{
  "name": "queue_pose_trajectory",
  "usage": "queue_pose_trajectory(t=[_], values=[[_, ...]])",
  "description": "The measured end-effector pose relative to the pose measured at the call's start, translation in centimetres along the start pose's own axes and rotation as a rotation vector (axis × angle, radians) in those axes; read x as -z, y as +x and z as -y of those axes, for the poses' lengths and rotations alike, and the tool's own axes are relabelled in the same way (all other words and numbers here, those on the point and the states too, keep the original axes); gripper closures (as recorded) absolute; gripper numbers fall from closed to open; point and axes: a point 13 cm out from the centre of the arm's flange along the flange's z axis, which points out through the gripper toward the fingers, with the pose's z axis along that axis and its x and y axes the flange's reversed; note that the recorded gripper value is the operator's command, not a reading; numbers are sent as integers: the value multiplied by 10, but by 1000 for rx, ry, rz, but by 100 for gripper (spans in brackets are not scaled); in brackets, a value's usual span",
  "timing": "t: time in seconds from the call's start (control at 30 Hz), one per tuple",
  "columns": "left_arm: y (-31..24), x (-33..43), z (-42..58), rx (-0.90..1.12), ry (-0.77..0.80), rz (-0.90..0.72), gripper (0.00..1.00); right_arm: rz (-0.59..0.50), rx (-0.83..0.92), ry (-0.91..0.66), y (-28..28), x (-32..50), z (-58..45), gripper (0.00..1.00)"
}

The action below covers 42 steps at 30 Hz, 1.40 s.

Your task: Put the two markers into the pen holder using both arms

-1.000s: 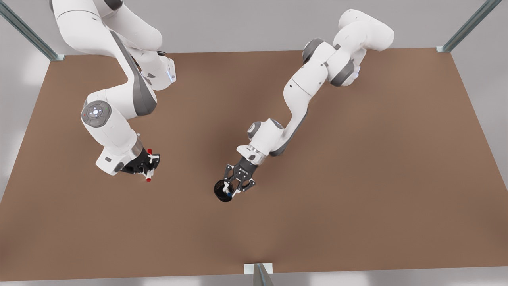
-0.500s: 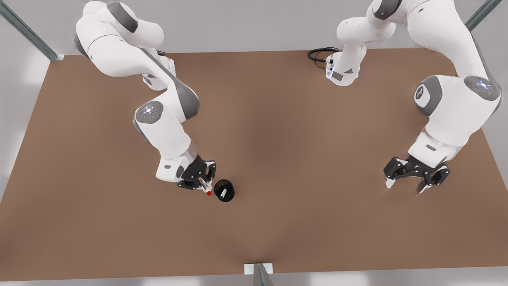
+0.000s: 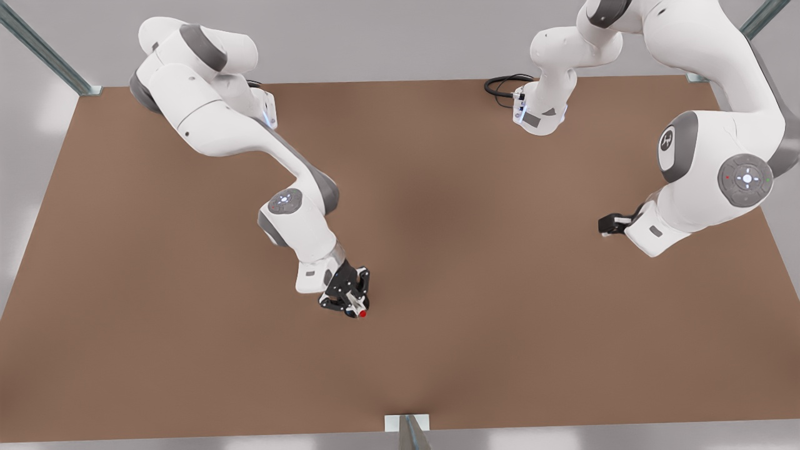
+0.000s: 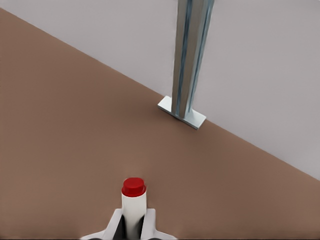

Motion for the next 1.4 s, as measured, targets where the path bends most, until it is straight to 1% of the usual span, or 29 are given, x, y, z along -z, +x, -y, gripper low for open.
queue_pose_trajectory(t=[0.07,0.2,0.43,0.57,0.7,0.73,0.77,0.9,0.97,1.0,1.03,1.07,1.1,1.13,1.17,1.2,1.23,1.27,1.33,1.4], values=[[3,-1,0,5,-1,-14,0,18,8,-12,17,-9,-1,79],[8,-2,0,12,-3,-30,0,92,21,-57,29,-18,-20,79],[11,-1,1,20,-3,-40,0,253,55,-39,15,-16,8,79],[11,-2,0,25,-3,-42,0,301,67,-69,13,-19,-6,79],[11,-4,0,29,-3,-45,0,302,56,-88,32,-38,-5,79],[11,-4,1,29,-3,-45,0,297,60,-87,40,-42,-1,7],[11,-4,1,29,-3,-45,0,291,64,-87,48,-45,2,0],[11,-4,6,24,-4,-45,0,306,87,-90,52,-43,3,0],[11,-3,7,24,-4,-45,0,331,99,-70,37,-26,12,0],[11,-3,6,25,-4,-45,0,350,116,-35,17,0,22,0],[11,-3,6,26,-3,-45,0,372,144,16,-15,44,28,0],[11,-3,7,26,-1,-44,0,389,154,70,-50,102,32,0],[11,-3,6,28,1,-43,0,396,107,124,-79,171,50,0],[11,-2,5,30,1,-43,0,374,22,172,-91,231,82,0],[11,-3,5,31,-1,-43,0,310,-77,240,-80,270,129,0],[10,-3,4,32,-1,-45,0,213,-168,338,-55,292,166,0],[10,-5,3,33,-1,-47,0,111,-253,391,-24,300,189,0],[7,-7,3,34,-1,-47,0,22,-334,396,3,302,204,0],[2,-8,3,34,0,-37,0,-106,-462,361,22,298,238,0],[0,-7,3,35,-1,-29,0,-218,-537,335,35,295,261,0]])
